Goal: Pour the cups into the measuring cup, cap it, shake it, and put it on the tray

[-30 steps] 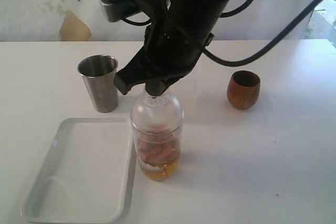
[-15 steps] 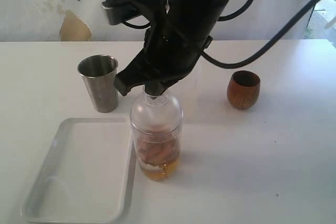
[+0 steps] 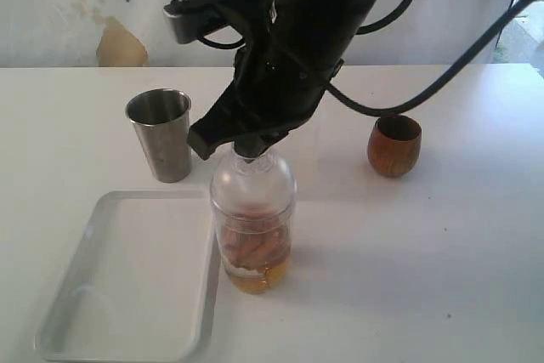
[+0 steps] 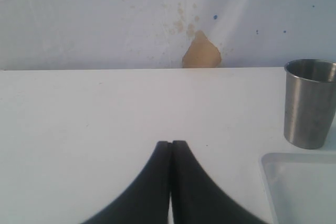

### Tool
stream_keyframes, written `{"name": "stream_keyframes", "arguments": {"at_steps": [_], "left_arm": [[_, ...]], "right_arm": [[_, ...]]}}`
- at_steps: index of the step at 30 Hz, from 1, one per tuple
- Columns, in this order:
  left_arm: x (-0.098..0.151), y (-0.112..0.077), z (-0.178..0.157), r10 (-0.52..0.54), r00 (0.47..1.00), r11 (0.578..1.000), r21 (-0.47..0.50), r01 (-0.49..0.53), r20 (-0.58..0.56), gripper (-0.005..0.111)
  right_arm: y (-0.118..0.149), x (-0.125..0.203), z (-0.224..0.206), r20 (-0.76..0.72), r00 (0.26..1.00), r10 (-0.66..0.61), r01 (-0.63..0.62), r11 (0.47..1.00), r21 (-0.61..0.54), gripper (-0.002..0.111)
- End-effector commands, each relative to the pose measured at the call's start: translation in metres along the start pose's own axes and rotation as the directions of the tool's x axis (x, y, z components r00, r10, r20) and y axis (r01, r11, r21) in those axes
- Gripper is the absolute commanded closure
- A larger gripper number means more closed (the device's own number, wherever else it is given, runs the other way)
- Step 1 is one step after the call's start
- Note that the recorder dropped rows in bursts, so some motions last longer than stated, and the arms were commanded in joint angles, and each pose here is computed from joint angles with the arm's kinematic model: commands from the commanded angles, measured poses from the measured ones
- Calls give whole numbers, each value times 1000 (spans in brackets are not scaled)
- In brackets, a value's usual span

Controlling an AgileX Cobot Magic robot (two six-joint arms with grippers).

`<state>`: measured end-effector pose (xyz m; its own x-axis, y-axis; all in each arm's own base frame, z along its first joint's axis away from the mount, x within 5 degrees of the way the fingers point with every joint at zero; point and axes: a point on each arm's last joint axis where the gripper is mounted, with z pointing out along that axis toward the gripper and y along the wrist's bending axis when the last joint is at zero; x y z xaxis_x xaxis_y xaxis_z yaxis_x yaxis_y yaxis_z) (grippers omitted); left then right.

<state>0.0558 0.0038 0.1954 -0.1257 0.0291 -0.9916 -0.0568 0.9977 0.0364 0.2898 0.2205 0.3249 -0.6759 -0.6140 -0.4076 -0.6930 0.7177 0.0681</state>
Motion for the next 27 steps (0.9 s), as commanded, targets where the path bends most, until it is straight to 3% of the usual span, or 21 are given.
{"name": "stream_keyframes", "arguments": {"at_steps": [1, 4, 15, 17, 21, 23, 27], "left_arm": [[1, 0, 0, 3, 1000, 1000, 0, -3, 10, 106], [1, 0, 0, 3, 1000, 1000, 0, -3, 10, 106], [1, 0, 0, 3, 1000, 1000, 0, -3, 10, 106], [1, 0, 0, 3, 1000, 1000, 0, -3, 10, 106], [1, 0, 0, 3, 1000, 1000, 0, -3, 10, 106], [1, 0, 0, 3, 1000, 1000, 0, -3, 10, 106], [1, 0, 0, 3, 1000, 1000, 0, -3, 10, 106]], "right_arm": [[1, 0, -5, 32, 999, -14, 14, 1000, 0, 72], [1, -3, -11, 52, 999, -14, 14, 1000, 2, 61], [4, -19, -51, 210, 976, -65, 59, 998, 35, 60], [6, -20, -64, 262, 960, -93, 82, 995, 51, 52], [7, -18, -76, 300, 947, -117, 101, 993, 68, 24], [8, -18, -78, 302, 941, -153, 136, 988, 75, 17], [8, -17, -77, 292, 940, -176, 160, 984, 78, 16]]}}
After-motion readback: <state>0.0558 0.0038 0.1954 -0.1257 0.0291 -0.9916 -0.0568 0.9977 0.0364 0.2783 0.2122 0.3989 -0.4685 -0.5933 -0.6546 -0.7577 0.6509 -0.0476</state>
